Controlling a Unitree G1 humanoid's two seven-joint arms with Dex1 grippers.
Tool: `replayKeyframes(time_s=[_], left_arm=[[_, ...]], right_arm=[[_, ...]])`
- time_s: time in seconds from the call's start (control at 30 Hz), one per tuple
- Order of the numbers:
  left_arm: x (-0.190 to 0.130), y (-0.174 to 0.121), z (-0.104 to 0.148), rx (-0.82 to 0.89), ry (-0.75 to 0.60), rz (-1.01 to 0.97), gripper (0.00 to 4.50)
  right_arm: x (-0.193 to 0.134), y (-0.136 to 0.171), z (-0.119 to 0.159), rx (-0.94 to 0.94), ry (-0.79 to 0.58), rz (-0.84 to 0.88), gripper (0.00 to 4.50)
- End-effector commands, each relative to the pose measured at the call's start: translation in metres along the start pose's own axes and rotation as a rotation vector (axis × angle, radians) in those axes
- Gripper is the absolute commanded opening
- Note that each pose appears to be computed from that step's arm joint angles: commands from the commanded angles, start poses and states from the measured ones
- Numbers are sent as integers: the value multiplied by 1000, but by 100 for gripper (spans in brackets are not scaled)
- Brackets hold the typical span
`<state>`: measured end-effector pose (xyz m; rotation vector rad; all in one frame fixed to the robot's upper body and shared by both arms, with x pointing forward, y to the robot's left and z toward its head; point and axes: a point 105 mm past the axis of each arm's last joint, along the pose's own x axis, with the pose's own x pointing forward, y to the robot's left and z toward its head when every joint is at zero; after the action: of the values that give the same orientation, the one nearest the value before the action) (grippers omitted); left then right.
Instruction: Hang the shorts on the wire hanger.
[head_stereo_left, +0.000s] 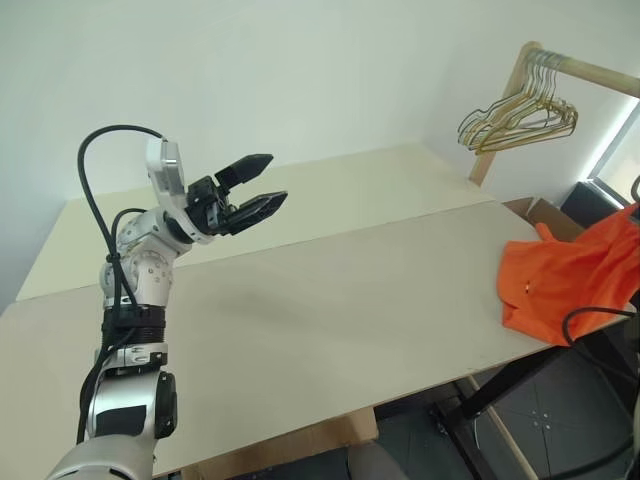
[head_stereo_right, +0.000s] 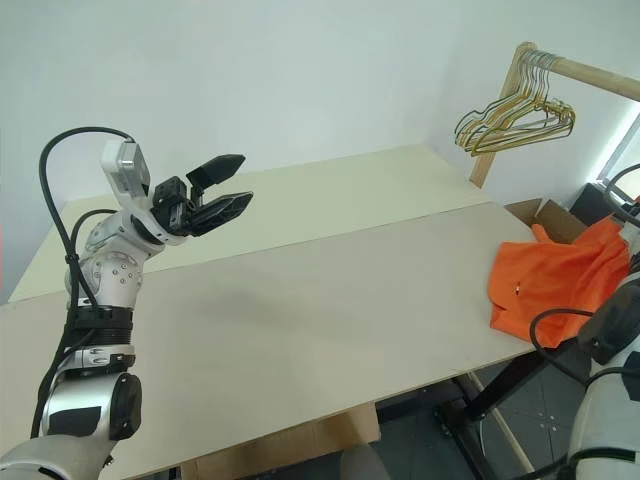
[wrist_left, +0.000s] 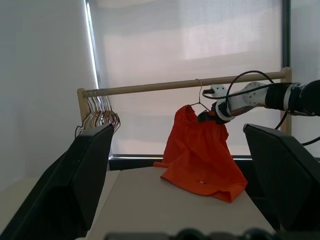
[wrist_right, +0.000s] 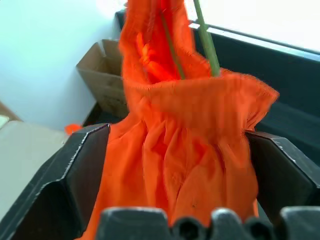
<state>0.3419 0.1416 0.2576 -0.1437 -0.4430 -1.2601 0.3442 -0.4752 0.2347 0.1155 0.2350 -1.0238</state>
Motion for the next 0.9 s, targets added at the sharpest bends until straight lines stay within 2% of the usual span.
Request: replayKeyframes(time_s=[0.03,0.2,0.3,0.4,0.53,0.67,0.8,0.9], left_arm=[[0,0,12,42,-10,-4,450],[-1,0,11,41,-9,-1,450],[-2,1,10,40,-2,1,450],[-4,3,9,54,27,16,450],[-24,7,18,86,82,62,450],[-56,9,28,107,161,141,450],[-83,2,29,113,240,207,450],[-101,-5,26,104,302,264,450]], right_arm=[[-13,-9,53,-103,-250,-123,443],[-35,-3,88,-238,-491,-257,443],[-46,7,96,-293,-600,-276,443],[-56,26,99,-333,-698,-199,443],[-70,86,81,-431,-749,213,443],[-91,133,44,-518,-657,697,443],[-130,159,3,-660,-557,1142,443],[-165,163,-27,-772,-513,1409,443]])
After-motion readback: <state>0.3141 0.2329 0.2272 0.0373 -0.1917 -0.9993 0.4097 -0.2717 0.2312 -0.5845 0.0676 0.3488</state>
